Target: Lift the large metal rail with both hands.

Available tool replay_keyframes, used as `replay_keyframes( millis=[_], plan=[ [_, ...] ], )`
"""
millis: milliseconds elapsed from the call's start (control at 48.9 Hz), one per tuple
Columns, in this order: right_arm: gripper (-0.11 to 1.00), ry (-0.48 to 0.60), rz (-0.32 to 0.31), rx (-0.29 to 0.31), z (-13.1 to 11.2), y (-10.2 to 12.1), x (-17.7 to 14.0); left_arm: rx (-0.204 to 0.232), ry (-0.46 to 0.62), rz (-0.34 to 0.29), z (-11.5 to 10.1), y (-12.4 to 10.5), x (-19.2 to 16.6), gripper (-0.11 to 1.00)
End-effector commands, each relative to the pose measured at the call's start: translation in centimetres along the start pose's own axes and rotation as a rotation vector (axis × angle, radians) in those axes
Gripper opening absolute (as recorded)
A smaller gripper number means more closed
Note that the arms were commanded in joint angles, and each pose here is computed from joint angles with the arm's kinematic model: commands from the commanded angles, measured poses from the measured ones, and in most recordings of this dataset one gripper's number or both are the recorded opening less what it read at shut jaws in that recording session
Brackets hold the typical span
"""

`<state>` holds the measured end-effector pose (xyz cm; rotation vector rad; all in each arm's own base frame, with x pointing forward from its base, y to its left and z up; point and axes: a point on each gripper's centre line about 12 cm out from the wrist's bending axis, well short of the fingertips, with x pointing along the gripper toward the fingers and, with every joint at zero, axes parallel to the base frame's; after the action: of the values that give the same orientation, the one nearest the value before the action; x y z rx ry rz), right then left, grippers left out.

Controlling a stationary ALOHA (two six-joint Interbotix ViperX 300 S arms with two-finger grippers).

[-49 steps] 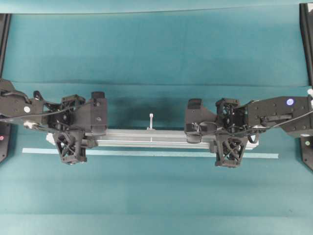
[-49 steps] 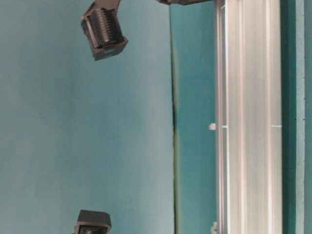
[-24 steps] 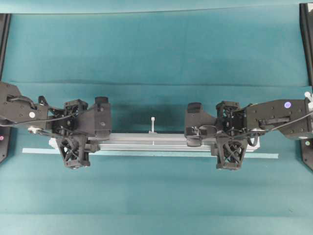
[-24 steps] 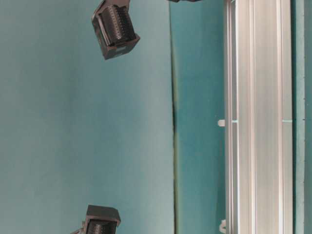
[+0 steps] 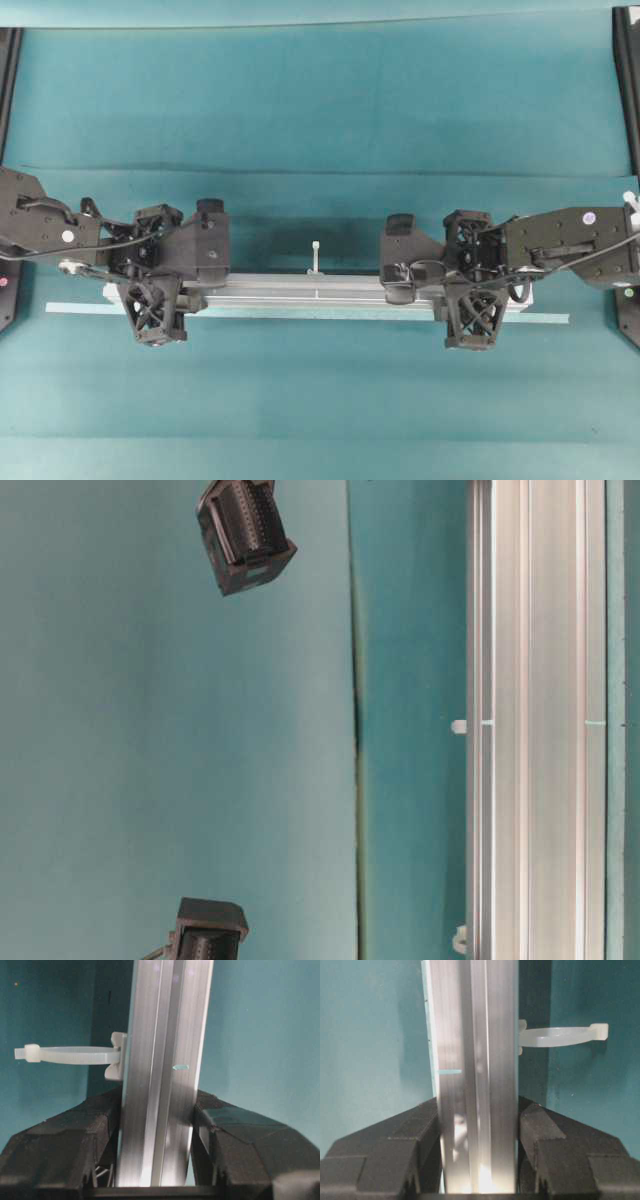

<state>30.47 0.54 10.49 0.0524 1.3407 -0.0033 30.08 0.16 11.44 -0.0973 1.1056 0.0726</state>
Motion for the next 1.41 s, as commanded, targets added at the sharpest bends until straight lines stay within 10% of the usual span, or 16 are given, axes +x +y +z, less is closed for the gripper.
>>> replay_keyframes(
  millis=[0,593,1226,1389],
  plan=[
    [0.39,-0.007,0.004,-0.002,0.2,0.3,0.2,-0.027,-0.012,-0.001,0.4,0.1,-0.2,0.35],
    [0.39,-0.006,0.007,0.004,0.2,0.3,0.5,-0.009,0.017,0.004,-0.1,0.2,-0.3,0.36],
    [0.39,-0.023,0.013,0.029,0.5,0.3,0.4,-0.104,0.024,0.006,-0.4,0.2,-0.3,0.36],
    [0.71,-0.001,0.014,0.031,0.4,0.4,0.2,-0.117,0.044,0.009,-0.8,0.3,-0.4,0.36]
  ],
)
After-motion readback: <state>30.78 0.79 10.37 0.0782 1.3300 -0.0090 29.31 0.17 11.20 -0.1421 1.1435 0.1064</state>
